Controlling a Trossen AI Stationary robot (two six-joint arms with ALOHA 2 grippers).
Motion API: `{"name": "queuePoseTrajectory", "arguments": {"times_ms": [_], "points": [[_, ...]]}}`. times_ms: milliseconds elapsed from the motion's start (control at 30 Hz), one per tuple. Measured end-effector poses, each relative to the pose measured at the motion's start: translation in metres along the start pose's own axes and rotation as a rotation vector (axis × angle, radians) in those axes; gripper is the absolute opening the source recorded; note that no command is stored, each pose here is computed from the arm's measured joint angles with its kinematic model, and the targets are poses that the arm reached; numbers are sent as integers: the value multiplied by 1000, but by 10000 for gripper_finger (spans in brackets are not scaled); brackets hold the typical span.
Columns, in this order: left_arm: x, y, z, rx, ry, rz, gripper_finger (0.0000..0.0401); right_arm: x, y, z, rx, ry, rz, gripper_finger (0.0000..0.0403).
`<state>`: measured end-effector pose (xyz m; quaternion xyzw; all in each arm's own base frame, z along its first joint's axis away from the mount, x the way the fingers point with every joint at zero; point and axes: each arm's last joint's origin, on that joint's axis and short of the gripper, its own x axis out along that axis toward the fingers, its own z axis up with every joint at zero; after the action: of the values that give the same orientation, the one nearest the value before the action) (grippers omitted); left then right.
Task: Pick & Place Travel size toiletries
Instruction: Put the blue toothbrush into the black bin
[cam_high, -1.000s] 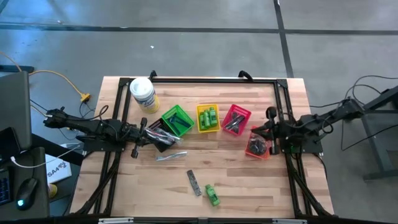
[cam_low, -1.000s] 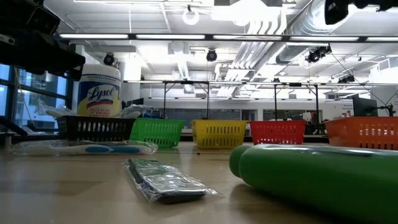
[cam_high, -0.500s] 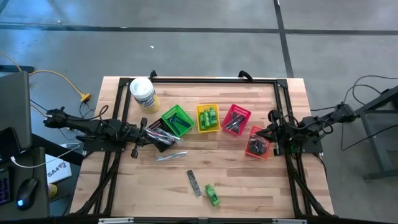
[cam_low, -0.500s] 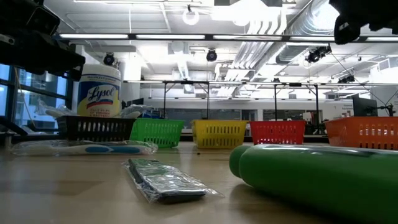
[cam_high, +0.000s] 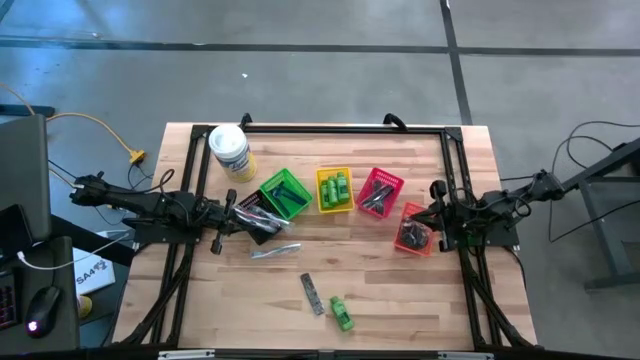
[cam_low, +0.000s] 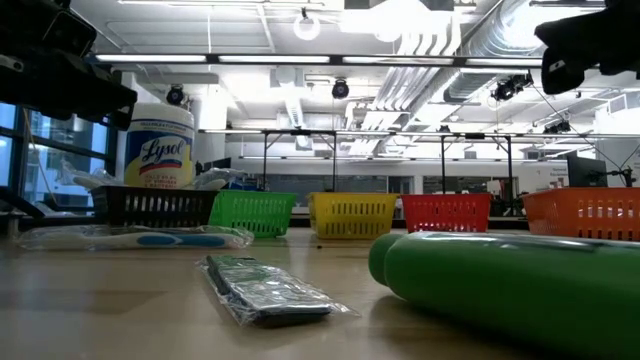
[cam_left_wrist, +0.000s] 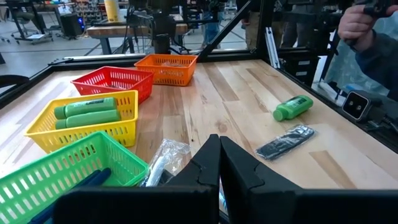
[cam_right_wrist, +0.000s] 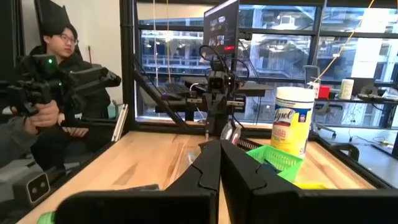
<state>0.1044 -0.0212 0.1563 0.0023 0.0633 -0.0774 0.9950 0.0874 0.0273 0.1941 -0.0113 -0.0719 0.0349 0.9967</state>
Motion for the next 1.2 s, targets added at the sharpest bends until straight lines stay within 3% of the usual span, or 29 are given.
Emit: {"name": "queuePoseTrajectory", "arguments": {"times_ms": [467,733,1200], "points": [[0,0,0,0,0,0,0,1,3,-21,10,67,29,2],[0,0,0,0,0,0,0,1,5,-21,34,62,100,2],[0,0,0,-30,-1,14,0,1,5,-22,54,75,102,2]]}}
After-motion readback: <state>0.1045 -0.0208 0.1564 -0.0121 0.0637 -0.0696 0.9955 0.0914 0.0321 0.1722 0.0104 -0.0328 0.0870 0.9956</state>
